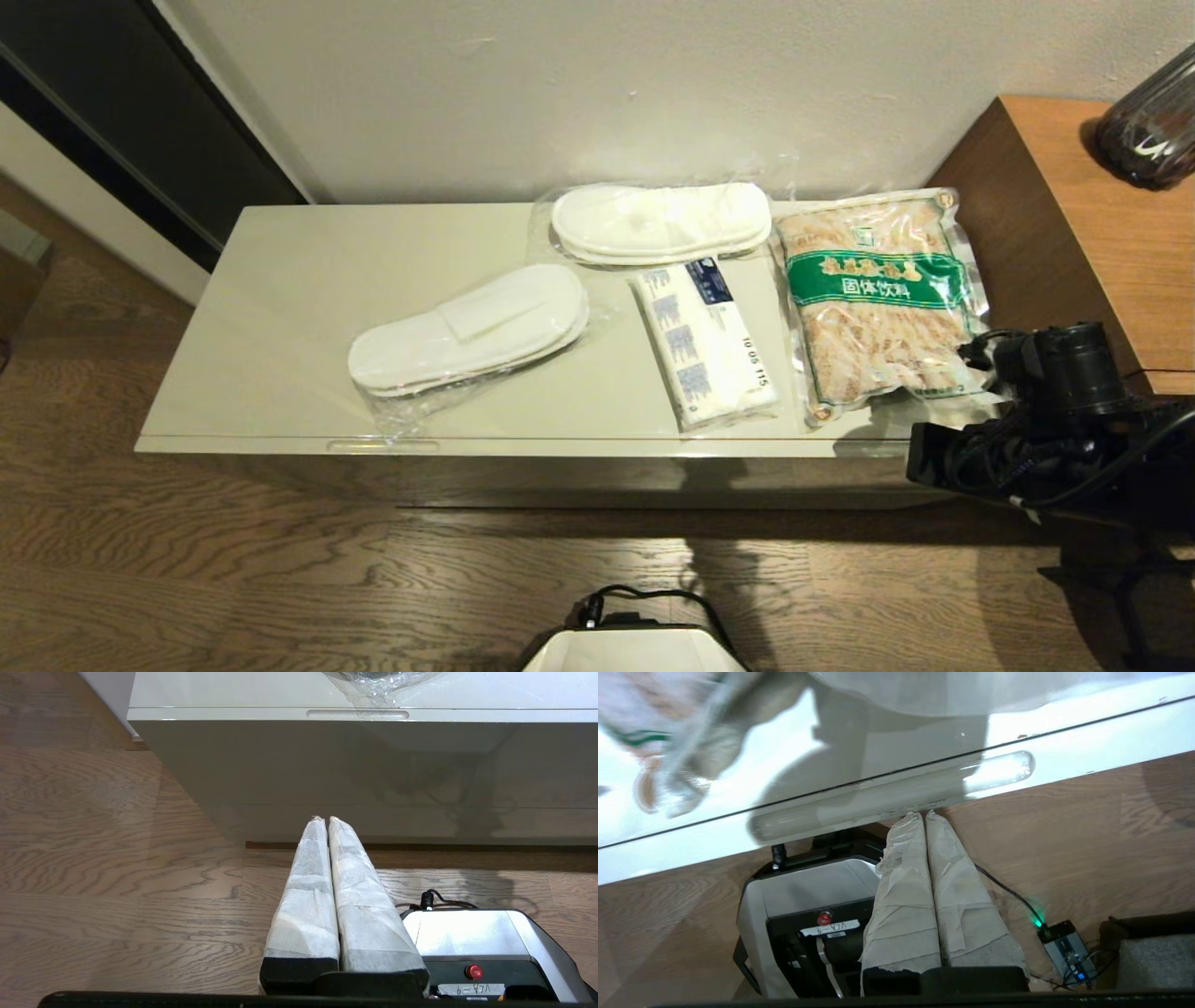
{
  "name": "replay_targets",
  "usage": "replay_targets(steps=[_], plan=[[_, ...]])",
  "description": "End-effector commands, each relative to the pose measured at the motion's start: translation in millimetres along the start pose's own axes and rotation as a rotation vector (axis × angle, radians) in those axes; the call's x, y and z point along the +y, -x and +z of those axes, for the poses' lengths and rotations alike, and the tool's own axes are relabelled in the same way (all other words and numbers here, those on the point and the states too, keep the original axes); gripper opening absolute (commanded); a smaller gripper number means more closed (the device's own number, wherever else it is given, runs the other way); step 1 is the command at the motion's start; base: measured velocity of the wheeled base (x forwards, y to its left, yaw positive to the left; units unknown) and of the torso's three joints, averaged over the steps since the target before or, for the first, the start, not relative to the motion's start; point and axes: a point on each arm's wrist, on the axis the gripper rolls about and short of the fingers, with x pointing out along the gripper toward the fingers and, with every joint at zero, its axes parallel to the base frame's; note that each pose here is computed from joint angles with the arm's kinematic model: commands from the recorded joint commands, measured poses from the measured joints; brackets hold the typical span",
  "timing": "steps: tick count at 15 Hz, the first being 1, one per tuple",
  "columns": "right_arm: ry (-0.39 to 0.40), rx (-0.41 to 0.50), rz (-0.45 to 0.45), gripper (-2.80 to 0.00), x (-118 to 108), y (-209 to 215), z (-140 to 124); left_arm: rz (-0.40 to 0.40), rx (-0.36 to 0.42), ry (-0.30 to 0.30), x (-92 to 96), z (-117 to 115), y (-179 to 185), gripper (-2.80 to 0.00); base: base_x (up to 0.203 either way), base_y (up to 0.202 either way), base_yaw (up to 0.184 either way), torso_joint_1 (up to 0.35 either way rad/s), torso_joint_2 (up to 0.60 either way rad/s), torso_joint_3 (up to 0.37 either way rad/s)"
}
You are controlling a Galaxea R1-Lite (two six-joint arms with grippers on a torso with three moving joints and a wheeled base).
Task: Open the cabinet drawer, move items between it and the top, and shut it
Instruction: Open the drawer
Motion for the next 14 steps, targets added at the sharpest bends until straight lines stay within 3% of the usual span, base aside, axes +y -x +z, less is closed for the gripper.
replay_targets(steps=[1, 3, 14], plan=[[0.005, -0.032, 0.029, -2.80, 4.4, 15.5, 4.5, 0.000, -0.002, 0.000, 0.0, -0.1, 0.1, -2.80, 0.000, 0.000, 0.000, 0.000, 0.00, 0.000], [0.024, -0.021, 0.053, -2.80, 13.7, 27.4, 7.8, 0.000, -0.001, 0.000, 0.0, -0.2, 0.1, -2.80, 0.000, 0.000, 0.000, 0.000, 0.00, 0.000], [0.002, 0.004, 0.038, -2.80, 19.4, -8.6, 2.0, 0.000, -0.003, 0.000, 0.0, 0.0, 0.1, -2.80, 0.000, 0.000, 0.000, 0.000, 0.00, 0.000]])
